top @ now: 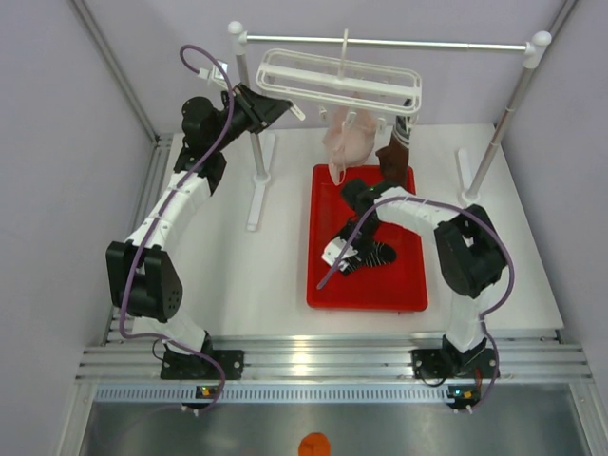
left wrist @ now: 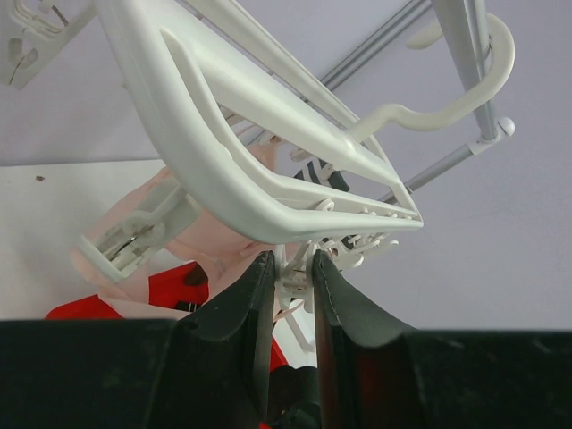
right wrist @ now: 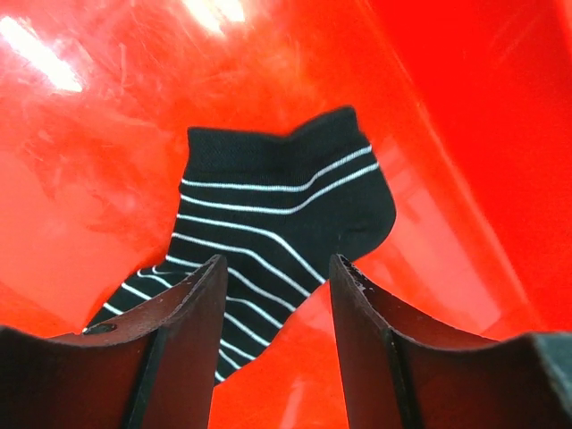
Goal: Clip the socks to the hanger
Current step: Pick up the sock from the bin.
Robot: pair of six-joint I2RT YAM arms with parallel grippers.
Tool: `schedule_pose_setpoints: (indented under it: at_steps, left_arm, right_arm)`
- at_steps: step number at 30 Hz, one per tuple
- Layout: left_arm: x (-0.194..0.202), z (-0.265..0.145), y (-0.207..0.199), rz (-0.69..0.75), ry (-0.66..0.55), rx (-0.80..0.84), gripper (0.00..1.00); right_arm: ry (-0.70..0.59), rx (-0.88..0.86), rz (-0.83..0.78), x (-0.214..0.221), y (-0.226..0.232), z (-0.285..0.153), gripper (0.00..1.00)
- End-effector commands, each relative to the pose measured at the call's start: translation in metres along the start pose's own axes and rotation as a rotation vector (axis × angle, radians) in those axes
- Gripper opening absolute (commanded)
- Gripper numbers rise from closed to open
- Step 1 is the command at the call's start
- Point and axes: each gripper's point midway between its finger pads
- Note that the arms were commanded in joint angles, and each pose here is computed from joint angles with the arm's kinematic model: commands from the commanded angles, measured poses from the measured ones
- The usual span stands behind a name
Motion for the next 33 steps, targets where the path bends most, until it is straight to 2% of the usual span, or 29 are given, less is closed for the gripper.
schedule_pose_setpoints:
  at_steps: [1, 10, 13, 15, 16, 19, 20, 23, 33]
  left_arm:
    - [-0.019, -0.004, -0.017, 0.050, -0.044, 0.047, 0.00]
    - [-0.018, -0.004, -0.014, 0.044, -0.045, 0.044, 0.00]
    - [-0.020, -0.004, -0.015, 0.046, -0.045, 0.045, 0.00]
    - [-0.020, -0.004, -0.014, 0.046, -0.046, 0.044, 0.00]
    - [-0.020, -0.004, -0.014, 0.048, -0.047, 0.044, 0.00]
    - [-0.018, -0.004, -0.014, 0.046, -0.044, 0.044, 0.00]
    - [-0.018, -0.004, -0.011, 0.045, -0.044, 0.040, 0.00]
    - [-0.018, -0.005, -0.011, 0.047, -0.045, 0.040, 0.00]
    - [-0.016, -0.005, -0.010, 0.044, -0.046, 0.045, 0.00]
  right_arm:
    - [-0.015, 0.015, -0.114, -0.022, -0.008, -0.010, 0.49]
    - [0.053, -0.074, -0.123, -0.015, -0.006, 0.017, 0.48]
    - [0.084, -0.123, -0.080, -0.004, 0.002, 0.026, 0.43]
    - [0.097, -0.145, -0.060, 0.001, 0.007, 0.031, 0.33]
    - [0.101, -0.151, -0.047, 0.002, 0.009, 0.032, 0.25]
    - [0.103, -0.150, 0.001, 0.004, 0.014, 0.037, 0.12]
    - [0.098, -0.133, 0.011, 0.003, 0.012, 0.037, 0.02]
    - [0.015, -0.071, 0.110, -0.007, 0.004, 0.024, 0.00]
    - [-0.405, 0.253, 0.385, -0.052, -0.051, -0.074, 0.00]
Point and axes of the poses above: each gripper's point midway between its finger pads, its own z axis out along the fingers, its own y axis along the line the jaws close on, x = y × z, and after that the axes turned 15 degrees about z, right-handed
